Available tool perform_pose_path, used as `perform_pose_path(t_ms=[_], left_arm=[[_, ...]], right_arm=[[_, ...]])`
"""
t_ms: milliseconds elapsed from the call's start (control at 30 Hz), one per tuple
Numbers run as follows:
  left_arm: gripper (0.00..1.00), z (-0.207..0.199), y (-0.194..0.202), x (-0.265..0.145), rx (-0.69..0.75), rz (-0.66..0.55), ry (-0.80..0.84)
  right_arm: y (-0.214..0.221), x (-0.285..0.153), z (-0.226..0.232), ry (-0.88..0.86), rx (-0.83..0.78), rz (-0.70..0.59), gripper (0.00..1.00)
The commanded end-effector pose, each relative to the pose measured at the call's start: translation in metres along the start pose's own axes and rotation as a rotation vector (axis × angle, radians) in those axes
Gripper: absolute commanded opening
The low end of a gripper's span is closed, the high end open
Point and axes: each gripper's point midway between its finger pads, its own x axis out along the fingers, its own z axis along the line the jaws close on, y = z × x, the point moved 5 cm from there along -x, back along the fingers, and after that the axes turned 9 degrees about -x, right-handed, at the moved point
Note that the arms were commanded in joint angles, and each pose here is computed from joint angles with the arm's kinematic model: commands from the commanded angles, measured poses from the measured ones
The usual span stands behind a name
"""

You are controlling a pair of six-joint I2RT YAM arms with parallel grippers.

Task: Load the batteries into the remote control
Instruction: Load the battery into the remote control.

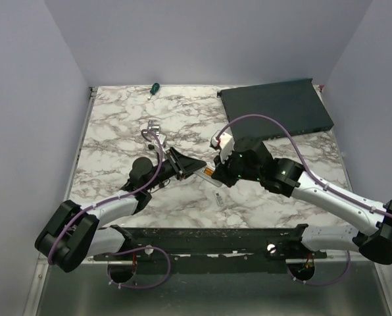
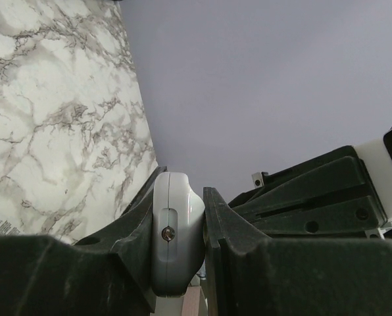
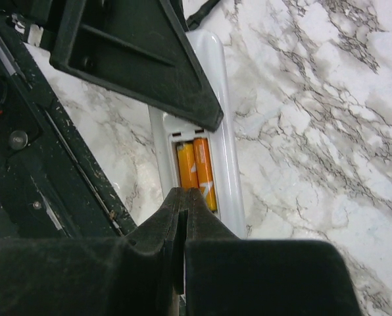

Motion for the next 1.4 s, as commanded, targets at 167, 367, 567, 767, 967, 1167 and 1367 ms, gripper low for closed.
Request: perform_pose_path(t_ms=[167, 367, 567, 767, 967, 1167, 1367], left_arm=[[0.0, -0.048, 0.017, 0.0, 0.08, 0.106, 0.183], [0.0, -0.045, 0.016, 0.0, 0.087, 0.1, 0.169], [0.0, -0.041, 0.015, 0.001, 0.085, 0.096, 0.157], [0.0, -0.041, 0.014, 0.003, 0.109, 0.095, 0.143], [0.0, -0.022, 0.01, -0.003, 0.161, 0.06, 0.018], [0.0, 0.015, 0.001, -0.032, 0.19, -0.038, -0.173], [0.0, 0.042, -0.015, -0.063, 0.164, -0.114, -0.28]], right_arm=[[0.003, 0.017, 0.003, -0.04, -0.031, 0.113, 0.01], [-0.004, 0.013, 0.003, -0.036, -0.03, 0.074, 0.01], [-0.036, -0.019, -0.007, 0.064, -0.007, -0.136, 0.01], [-0.027, -0.041, -0.035, 0.332, 0.13, -0.213, 0.23], [0.001, -0.048, -0.051, 0.521, 0.289, -0.185, 0.6], [0.033, -0.046, -0.05, 0.577, 0.427, -0.15, 0.75], [0.073, -0.014, -0.029, 0.464, 0.483, 0.031, 0.77]])
